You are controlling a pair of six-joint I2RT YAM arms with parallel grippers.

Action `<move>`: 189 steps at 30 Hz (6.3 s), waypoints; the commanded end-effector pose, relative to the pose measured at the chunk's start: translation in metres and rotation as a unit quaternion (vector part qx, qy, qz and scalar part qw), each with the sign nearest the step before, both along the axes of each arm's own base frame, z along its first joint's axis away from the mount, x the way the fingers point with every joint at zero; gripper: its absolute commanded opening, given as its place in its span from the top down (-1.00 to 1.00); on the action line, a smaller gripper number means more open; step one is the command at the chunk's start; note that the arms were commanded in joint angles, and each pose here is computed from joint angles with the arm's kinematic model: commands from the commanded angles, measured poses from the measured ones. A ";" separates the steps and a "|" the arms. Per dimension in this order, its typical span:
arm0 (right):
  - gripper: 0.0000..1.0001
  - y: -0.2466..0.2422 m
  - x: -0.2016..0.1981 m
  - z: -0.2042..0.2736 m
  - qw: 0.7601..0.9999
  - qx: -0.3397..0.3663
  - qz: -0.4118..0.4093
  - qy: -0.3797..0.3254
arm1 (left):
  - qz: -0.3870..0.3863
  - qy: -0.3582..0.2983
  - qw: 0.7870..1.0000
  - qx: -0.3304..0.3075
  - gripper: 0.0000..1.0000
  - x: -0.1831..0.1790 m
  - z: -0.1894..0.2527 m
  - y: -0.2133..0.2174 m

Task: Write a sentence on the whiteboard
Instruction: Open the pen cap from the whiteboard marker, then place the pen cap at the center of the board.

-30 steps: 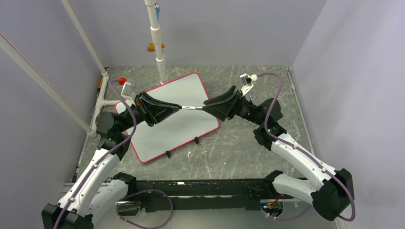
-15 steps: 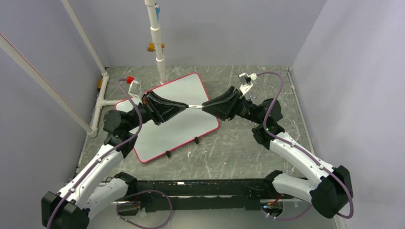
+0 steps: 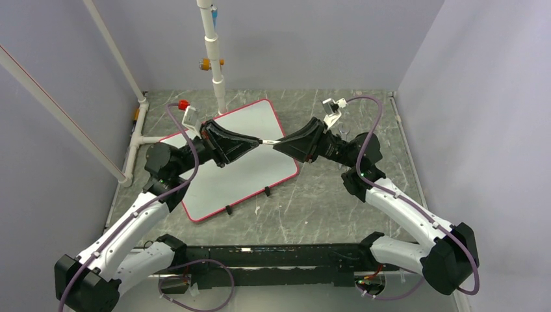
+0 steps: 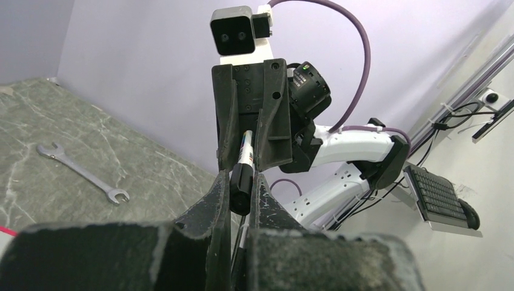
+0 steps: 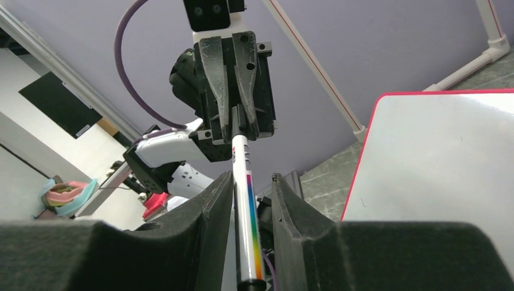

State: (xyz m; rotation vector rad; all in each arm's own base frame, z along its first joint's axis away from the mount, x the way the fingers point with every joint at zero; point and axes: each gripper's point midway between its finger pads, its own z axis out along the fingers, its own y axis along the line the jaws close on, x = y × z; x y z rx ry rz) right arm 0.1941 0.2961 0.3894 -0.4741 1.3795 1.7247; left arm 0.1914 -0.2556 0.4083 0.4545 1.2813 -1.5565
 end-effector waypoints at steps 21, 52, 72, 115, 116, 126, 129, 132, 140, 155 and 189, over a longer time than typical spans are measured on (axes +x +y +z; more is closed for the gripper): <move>0.47 0.008 -0.011 0.024 0.999 0.005 0.027 -0.041 | 0.027 -0.031 0.998 0.037 1.00 0.007 0.002 -0.004; 0.45 0.009 -0.032 0.040 0.994 0.036 0.076 -0.076 | 0.047 -0.027 0.996 0.068 1.00 0.008 -0.017 0.000; 0.59 0.015 -0.029 0.041 0.994 0.037 0.074 -0.071 | 0.046 -0.018 0.996 0.074 1.00 0.008 -0.029 0.000; 1.00 0.011 -0.038 0.039 0.993 0.041 0.067 -0.088 | 0.087 -0.002 0.994 0.066 1.00 0.011 -0.029 0.011; 1.00 0.010 -0.040 0.039 0.993 0.039 0.067 -0.092 | 0.087 -0.005 0.994 0.064 1.00 0.010 -0.026 0.012; 1.00 -0.005 -0.051 0.039 0.992 0.031 0.050 -0.110 | 0.084 -0.022 0.995 0.055 1.00 -0.006 0.004 0.021; 1.00 -0.009 -0.054 0.039 0.992 0.031 0.047 -0.116 | 0.107 -0.017 0.993 0.053 1.00 -0.003 0.009 0.028; 1.00 -0.014 -0.057 0.039 0.991 0.033 0.043 -0.120 | 0.119 -0.019 0.992 0.044 1.00 -0.003 0.014 0.034; 1.00 -0.028 -0.053 0.040 0.991 0.012 -0.011 -0.131 | 0.146 -0.003 0.988 0.044 1.00 0.009 0.009 0.038; 1.00 -0.069 -0.023 0.086 0.970 -0.033 -0.200 -0.133 | 0.055 0.104 0.983 0.141 1.00 0.063 -0.104 -0.074; 1.00 -0.108 -0.003 0.072 0.942 -0.076 -0.319 -0.066 | 0.010 0.194 0.888 0.418 0.66 0.074 -0.364 -0.248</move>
